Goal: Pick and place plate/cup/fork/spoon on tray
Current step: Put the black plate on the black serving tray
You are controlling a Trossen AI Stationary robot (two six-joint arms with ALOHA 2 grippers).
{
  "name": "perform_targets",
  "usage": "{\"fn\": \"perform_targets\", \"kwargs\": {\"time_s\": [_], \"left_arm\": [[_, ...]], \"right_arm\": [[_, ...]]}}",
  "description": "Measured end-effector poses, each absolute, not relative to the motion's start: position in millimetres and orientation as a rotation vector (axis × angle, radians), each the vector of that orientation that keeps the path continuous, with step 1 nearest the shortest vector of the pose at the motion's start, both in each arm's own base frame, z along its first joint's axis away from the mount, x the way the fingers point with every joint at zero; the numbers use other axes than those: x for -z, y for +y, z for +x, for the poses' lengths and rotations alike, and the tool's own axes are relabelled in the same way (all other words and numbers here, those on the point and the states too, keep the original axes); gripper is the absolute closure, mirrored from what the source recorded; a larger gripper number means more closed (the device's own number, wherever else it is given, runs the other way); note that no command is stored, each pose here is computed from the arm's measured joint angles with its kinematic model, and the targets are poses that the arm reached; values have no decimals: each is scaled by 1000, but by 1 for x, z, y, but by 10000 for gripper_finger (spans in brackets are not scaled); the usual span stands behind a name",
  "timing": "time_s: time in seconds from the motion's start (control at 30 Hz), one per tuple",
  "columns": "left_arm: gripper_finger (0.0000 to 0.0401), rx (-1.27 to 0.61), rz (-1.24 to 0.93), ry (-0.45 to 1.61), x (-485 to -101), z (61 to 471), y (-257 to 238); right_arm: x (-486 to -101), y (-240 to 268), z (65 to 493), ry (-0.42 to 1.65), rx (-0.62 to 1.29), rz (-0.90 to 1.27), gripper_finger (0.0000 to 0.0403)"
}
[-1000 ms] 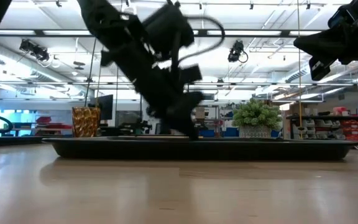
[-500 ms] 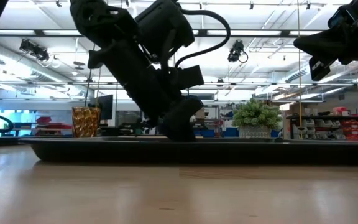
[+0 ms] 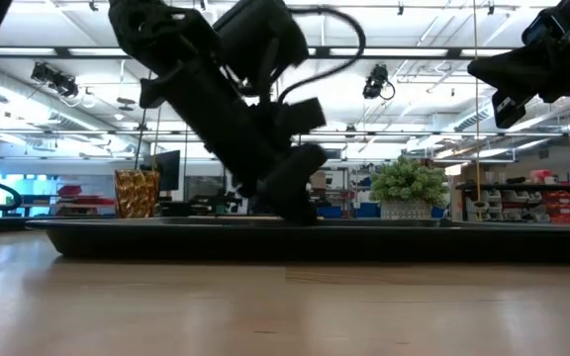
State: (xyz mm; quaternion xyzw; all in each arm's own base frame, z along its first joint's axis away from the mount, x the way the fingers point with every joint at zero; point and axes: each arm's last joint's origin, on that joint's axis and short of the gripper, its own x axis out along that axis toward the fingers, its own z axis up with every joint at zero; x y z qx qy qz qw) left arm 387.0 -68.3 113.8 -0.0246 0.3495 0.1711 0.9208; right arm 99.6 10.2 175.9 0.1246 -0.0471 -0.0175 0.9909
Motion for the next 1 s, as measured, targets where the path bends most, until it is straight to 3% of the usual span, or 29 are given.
{"fn": "perform_targets", "kwargs": {"time_s": [0.17, 0.53, 1.0], "left_arm": [[392, -356, -30, 600, -132, 390, -79], [392, -179, 21, 255, -186, 397, -102], [392, -192, 221, 367, -177, 394, -97]], "right_arm": [[-176, 10, 100, -95, 35, 250, 394], [-176, 10, 100, -100, 34, 251, 394], [-177, 10, 100, -101, 34, 251, 394]]}}
